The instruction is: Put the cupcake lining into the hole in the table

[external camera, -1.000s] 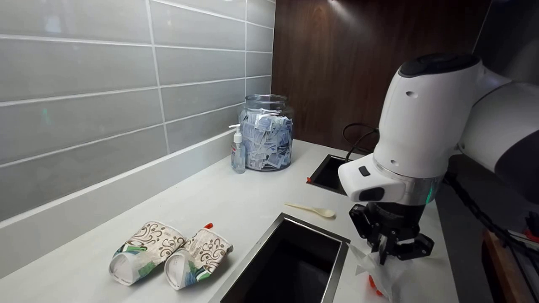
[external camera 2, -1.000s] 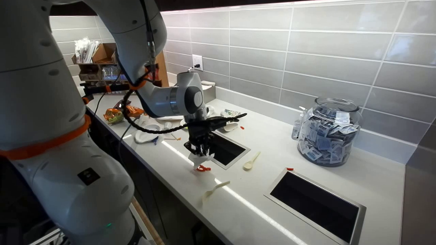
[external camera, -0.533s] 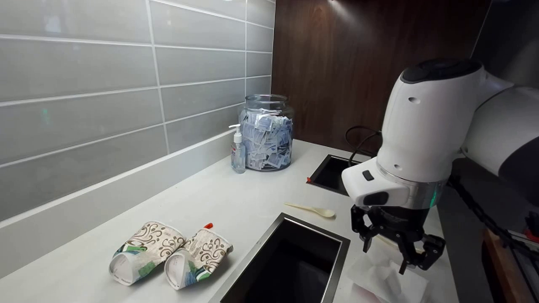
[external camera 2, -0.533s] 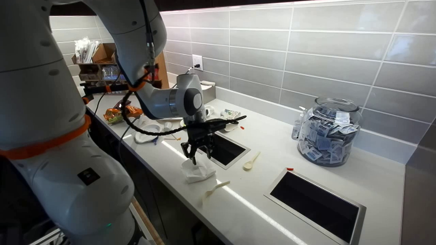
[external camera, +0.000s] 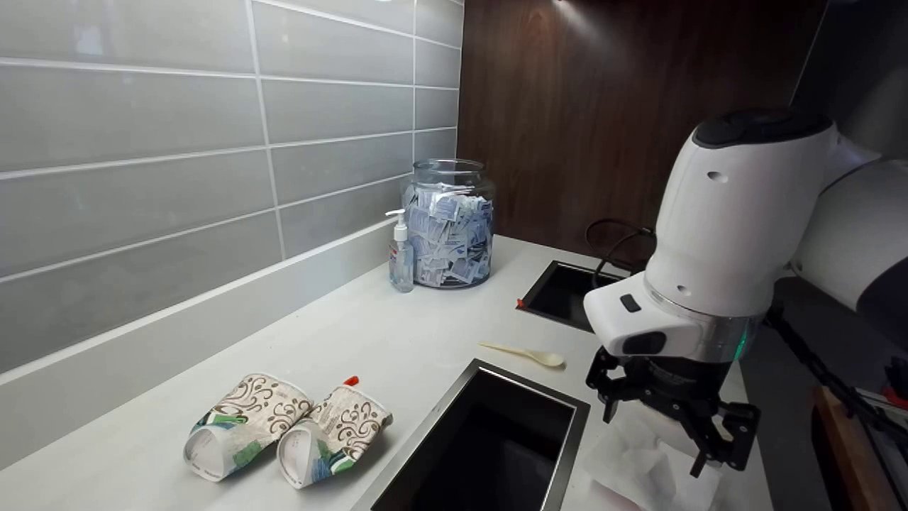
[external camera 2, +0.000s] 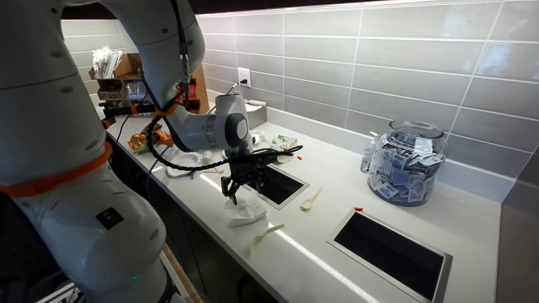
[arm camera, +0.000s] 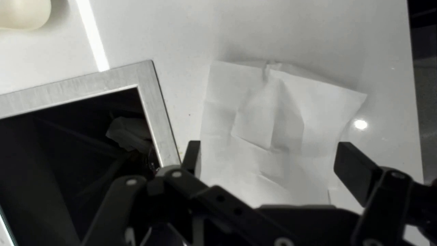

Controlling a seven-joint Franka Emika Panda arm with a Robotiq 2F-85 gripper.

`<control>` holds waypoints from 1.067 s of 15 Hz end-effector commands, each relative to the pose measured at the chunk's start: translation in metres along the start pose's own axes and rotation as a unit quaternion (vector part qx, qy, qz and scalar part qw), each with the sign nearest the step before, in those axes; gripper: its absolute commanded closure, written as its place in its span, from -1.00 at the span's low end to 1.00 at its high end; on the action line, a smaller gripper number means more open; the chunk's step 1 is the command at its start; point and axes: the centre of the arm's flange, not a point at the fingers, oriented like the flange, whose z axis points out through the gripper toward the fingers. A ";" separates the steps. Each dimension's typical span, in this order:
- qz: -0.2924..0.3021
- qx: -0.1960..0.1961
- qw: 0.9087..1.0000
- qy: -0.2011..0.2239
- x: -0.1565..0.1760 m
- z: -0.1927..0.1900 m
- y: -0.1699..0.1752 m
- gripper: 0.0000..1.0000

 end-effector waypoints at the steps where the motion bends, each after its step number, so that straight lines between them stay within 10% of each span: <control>1: -0.003 -0.019 1.000 0.022 0.002 0.012 -0.017 -0.98; 16: 0.009 -0.002 1.000 0.028 0.006 0.023 0.001 -1.00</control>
